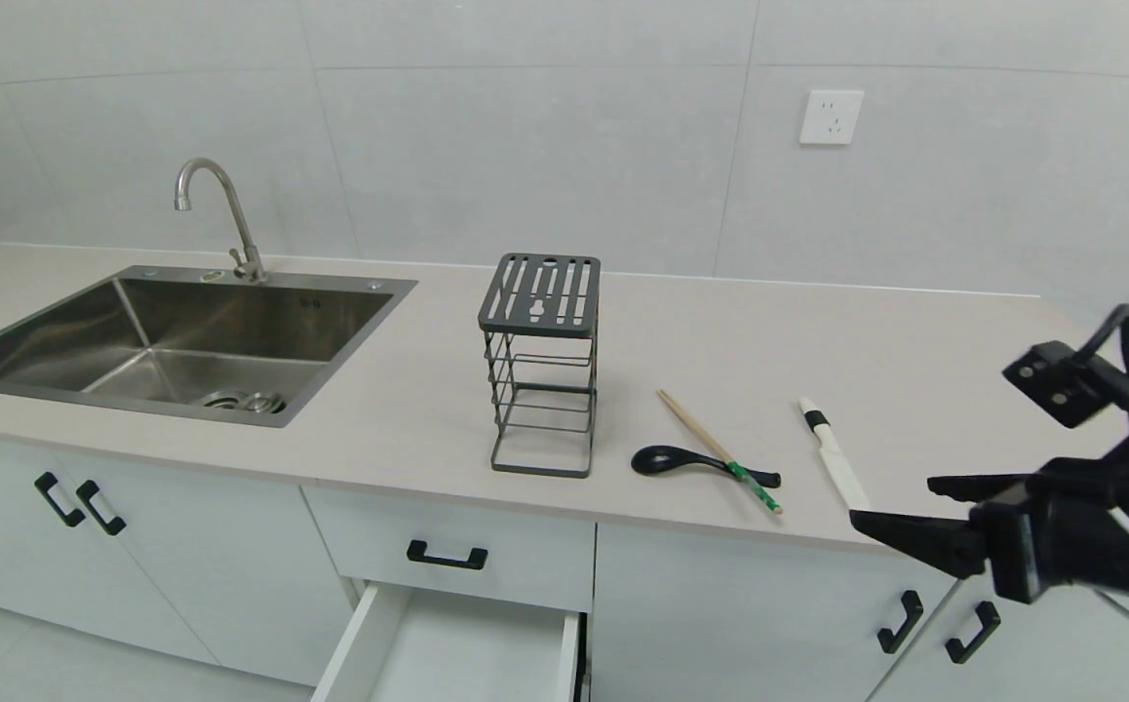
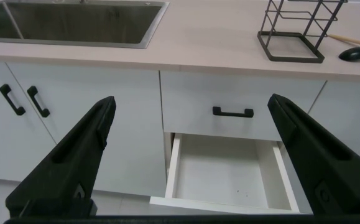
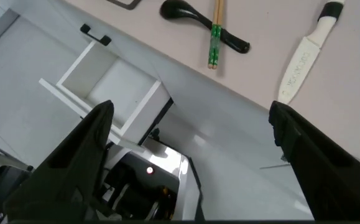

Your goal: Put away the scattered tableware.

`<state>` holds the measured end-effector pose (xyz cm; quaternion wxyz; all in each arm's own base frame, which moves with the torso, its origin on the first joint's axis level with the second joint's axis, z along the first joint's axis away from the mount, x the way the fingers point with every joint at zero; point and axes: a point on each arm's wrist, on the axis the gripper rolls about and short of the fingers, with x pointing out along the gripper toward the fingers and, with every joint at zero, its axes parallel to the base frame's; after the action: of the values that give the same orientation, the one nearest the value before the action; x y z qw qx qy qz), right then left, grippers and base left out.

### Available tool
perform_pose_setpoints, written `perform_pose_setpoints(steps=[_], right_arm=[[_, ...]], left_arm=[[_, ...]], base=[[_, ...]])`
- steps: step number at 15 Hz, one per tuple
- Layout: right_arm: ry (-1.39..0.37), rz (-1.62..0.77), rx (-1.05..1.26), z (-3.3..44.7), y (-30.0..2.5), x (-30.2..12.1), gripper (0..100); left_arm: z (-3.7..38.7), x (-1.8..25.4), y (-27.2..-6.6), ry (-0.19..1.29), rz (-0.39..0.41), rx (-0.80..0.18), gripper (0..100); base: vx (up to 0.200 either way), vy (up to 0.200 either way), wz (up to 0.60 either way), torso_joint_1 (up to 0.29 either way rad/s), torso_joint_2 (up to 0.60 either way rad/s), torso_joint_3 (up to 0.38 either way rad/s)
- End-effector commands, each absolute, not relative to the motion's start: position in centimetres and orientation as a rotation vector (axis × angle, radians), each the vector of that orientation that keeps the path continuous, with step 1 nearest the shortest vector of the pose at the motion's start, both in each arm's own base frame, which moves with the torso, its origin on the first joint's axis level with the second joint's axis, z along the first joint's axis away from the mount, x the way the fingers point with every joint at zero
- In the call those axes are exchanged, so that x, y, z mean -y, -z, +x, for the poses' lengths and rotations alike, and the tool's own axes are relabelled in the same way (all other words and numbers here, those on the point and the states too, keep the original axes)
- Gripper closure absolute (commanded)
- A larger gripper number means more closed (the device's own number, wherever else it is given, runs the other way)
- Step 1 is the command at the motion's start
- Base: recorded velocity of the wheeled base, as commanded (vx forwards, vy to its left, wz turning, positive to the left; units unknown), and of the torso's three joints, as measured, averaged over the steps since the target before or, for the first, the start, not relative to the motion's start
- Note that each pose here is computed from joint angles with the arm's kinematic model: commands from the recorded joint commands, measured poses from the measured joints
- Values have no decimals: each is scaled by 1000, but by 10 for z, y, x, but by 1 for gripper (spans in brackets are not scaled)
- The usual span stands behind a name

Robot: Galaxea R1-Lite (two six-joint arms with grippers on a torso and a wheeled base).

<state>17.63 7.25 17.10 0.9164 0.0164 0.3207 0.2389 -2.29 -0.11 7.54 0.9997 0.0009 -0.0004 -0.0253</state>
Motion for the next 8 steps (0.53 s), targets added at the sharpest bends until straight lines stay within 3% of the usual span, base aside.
perform_pose_setpoints(steps=[1, 8], right_arm=[[-496, 39, -747, 206, -159, -98, 0], [-436, 23, -864, 232, -130, -111, 0]], left_arm=[[-23, 1, -75, 51, 2, 0, 0], [-23, 1, -75, 51, 1, -1, 0]], base=[[0, 0, 0, 0, 0, 0], [0, 0, 0, 0, 0, 0]])
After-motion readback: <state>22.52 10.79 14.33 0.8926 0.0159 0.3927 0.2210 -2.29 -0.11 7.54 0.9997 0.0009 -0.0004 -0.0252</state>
